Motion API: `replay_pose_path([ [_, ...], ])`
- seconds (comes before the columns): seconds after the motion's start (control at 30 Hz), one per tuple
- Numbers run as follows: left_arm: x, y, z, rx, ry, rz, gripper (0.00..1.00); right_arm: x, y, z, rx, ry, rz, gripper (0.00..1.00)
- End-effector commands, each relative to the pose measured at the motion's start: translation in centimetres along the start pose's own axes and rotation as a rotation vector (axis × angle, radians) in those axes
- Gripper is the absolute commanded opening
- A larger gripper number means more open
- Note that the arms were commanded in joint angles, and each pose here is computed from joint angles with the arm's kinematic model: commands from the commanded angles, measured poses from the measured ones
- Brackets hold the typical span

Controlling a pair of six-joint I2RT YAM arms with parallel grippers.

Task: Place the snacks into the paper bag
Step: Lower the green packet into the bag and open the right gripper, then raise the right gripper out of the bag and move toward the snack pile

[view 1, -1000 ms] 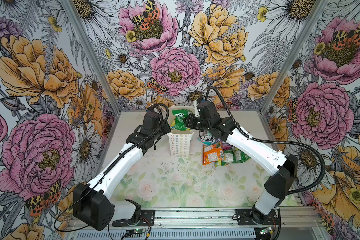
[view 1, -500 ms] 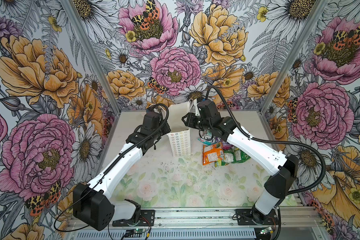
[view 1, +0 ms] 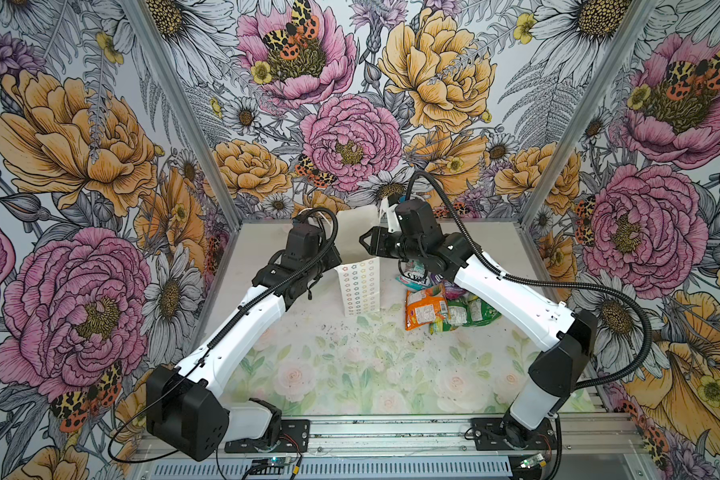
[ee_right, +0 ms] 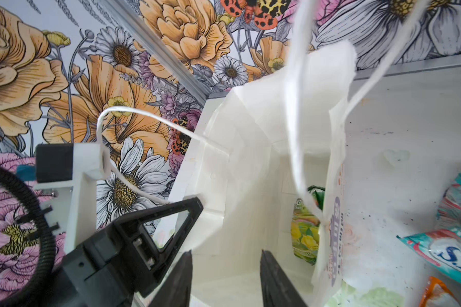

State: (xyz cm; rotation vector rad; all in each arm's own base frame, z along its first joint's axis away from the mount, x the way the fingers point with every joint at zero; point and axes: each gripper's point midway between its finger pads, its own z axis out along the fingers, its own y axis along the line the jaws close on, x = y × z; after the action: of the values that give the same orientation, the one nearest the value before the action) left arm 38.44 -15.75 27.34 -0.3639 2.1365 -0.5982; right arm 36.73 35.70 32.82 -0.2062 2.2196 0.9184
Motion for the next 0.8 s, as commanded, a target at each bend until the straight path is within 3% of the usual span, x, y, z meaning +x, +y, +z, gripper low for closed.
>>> replay_pose_path([
  [0.0, -1.2, -1.3, -0.5, 0.031, -0.035, 0.005, 0.0, -1.1, 2.5, -1.7, -0.086, -0.028, -0.112, 0.46],
  [0.37, -1.3, -1.3, -0.5, 0.025, -0.038, 0.005, 0.0, -1.0, 2.5, -5.7, -0.081, -0.073, -0.229, 0.57],
  [0.77, -1.2, -1.9, -0.6, 0.042, -0.032, 0.015, 0.0, 1.0, -1.8, -7.7, 0.098, -0.054, -0.206, 0.64],
])
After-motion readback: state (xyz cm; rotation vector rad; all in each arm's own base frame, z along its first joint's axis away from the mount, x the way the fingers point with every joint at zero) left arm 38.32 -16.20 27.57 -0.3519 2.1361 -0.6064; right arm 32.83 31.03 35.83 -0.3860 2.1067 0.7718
